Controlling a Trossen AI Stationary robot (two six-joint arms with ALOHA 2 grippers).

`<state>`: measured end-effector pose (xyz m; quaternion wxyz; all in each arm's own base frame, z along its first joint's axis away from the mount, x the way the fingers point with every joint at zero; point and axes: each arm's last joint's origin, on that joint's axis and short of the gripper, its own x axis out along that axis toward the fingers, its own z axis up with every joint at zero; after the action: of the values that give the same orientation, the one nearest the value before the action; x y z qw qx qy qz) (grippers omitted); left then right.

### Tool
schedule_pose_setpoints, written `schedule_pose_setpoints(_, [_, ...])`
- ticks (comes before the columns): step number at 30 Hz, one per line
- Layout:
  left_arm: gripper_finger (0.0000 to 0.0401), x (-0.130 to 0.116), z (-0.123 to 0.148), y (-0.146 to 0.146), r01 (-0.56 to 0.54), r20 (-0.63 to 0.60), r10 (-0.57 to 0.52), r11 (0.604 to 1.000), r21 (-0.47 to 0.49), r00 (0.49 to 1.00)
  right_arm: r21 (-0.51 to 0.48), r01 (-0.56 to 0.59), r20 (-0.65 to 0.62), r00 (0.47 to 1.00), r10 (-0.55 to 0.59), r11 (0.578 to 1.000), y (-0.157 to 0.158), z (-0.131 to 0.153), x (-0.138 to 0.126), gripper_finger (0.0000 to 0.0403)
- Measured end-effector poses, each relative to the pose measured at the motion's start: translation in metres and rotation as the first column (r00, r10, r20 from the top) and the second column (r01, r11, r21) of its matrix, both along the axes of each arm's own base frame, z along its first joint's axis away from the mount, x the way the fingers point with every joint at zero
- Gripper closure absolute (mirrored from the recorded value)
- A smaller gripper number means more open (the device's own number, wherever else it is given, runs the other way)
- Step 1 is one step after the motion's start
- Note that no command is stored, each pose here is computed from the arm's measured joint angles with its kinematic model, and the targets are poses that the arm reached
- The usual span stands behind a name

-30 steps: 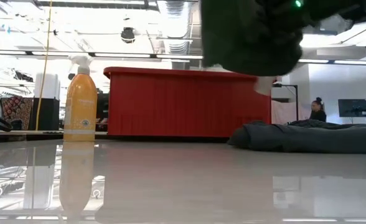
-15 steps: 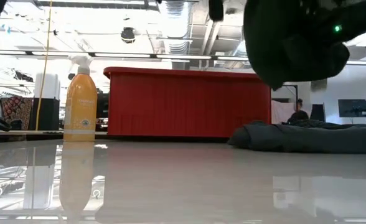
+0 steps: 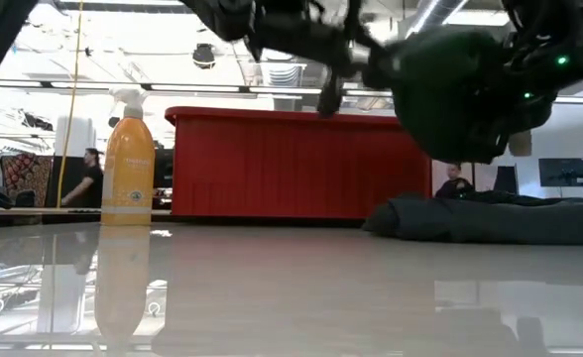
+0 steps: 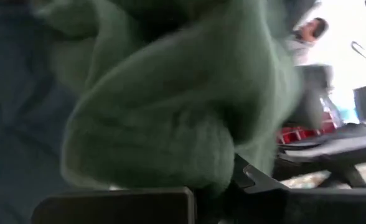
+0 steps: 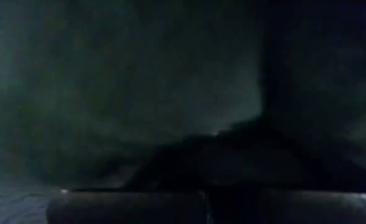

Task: Fold Laundry from Bin
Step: Stack the green polo shirt on top of the black short

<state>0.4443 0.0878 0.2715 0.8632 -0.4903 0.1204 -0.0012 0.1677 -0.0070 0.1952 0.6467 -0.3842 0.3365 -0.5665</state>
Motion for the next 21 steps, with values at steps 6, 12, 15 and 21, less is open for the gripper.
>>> schedule_pose_setpoints(6, [0.0397, 0.020, -0.051, 0.015, -0.020, -0.030, 0.017, 0.995, -0.094, 0.999, -0.002, 0.074, -0.015, 0.997, -0.074, 0.997, -0.012, -0.001, -0.001, 0.0384])
schedule_pose_setpoints(12, [0.0396, 0.022, -0.072, 0.020, -0.045, -0.104, 0.036, 0.995, -0.088, 0.994, -0.008, 0.011, -0.239, 0.971, -0.013, 1.000, -0.012, -0.005, 0.000, 0.0383])
schedule_pose_setpoints(15, [0.0396, 0.019, -0.075, 0.030, -0.087, -0.128, 0.078, 0.994, -0.067, 0.989, 0.012, -0.051, -0.368, 0.928, 0.052, 0.999, -0.011, -0.012, -0.002, 0.0383])
schedule_pose_setpoints(21, [0.0396, 0.014, -0.080, 0.038, -0.085, -0.185, 0.071, 0.994, -0.069, 0.980, 0.058, -0.121, -0.698, 0.705, 0.127, 0.991, -0.012, -0.029, -0.009, 0.0383])
